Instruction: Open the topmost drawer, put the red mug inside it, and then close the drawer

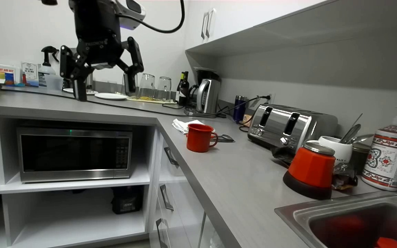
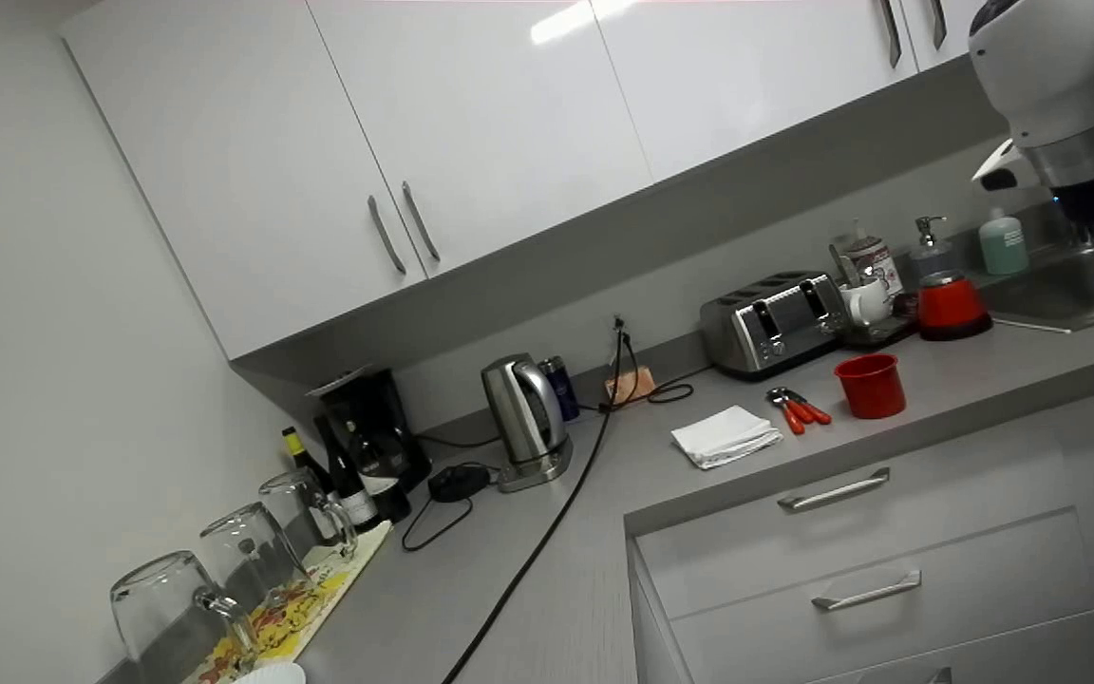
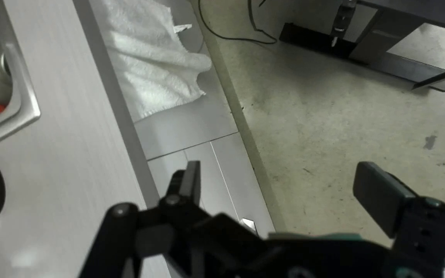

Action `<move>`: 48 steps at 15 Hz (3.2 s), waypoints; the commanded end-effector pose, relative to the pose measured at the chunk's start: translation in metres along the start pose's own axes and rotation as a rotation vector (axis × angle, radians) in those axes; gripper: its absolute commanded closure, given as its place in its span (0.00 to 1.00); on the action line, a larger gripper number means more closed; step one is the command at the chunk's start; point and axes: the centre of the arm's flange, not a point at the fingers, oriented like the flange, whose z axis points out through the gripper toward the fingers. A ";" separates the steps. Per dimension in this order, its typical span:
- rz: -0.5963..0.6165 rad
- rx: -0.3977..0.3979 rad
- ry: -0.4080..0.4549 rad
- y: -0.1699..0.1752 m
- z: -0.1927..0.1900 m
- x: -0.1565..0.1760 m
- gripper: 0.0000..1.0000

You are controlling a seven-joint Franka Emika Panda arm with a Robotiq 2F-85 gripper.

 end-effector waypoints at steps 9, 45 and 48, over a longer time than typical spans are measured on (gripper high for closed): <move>-0.149 -0.518 0.341 -0.131 0.066 0.105 0.00; -0.317 -0.884 0.376 -0.198 0.205 0.236 0.00; -0.283 -0.853 0.404 -0.184 0.194 0.265 0.00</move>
